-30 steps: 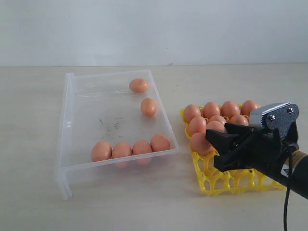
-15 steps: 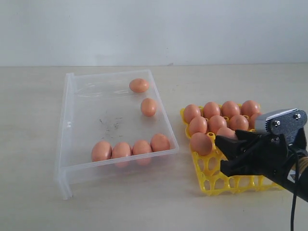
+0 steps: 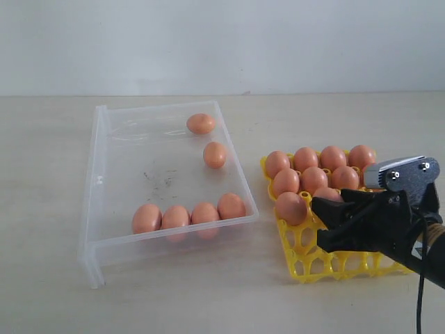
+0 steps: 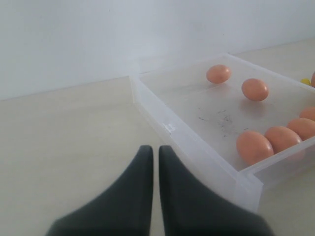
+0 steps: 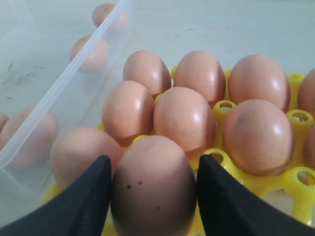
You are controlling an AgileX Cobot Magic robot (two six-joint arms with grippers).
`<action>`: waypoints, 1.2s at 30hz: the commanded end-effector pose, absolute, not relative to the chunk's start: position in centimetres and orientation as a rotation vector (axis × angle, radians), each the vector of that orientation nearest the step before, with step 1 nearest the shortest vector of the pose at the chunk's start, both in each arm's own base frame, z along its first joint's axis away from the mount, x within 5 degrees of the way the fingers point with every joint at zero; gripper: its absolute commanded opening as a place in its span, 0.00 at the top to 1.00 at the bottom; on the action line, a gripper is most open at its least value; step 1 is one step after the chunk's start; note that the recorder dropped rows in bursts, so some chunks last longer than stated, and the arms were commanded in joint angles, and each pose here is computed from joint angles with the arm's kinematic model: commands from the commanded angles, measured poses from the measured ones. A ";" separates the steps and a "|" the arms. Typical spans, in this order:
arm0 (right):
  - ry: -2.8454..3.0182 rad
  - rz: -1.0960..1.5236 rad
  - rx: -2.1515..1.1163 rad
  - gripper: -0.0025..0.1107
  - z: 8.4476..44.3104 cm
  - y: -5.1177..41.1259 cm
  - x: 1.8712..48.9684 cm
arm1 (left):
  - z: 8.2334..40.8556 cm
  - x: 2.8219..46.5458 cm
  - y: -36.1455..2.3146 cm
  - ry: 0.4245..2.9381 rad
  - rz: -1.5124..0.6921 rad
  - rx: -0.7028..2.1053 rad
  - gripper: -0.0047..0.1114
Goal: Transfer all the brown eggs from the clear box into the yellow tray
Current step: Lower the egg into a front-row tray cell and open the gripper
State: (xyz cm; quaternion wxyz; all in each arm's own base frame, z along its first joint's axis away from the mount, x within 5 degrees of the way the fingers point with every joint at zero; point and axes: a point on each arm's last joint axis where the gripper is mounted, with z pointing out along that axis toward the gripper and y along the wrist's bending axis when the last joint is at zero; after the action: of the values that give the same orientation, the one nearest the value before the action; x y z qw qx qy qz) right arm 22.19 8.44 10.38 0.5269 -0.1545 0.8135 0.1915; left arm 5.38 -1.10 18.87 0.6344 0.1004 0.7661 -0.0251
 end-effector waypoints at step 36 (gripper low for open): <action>2.100 0.402 -0.474 0.98 14.0 8.5 21.0 | 18.8 5.4 -1.1 1.749 -0.060 0.235 0.93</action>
State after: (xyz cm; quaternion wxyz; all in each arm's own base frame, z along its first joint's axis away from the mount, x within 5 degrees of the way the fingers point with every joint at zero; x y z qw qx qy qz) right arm 20.96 8.05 13.57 0.4380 -0.1751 0.8694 0.1472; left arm 5.38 -1.10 18.87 0.6344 0.1004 0.7661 -0.0251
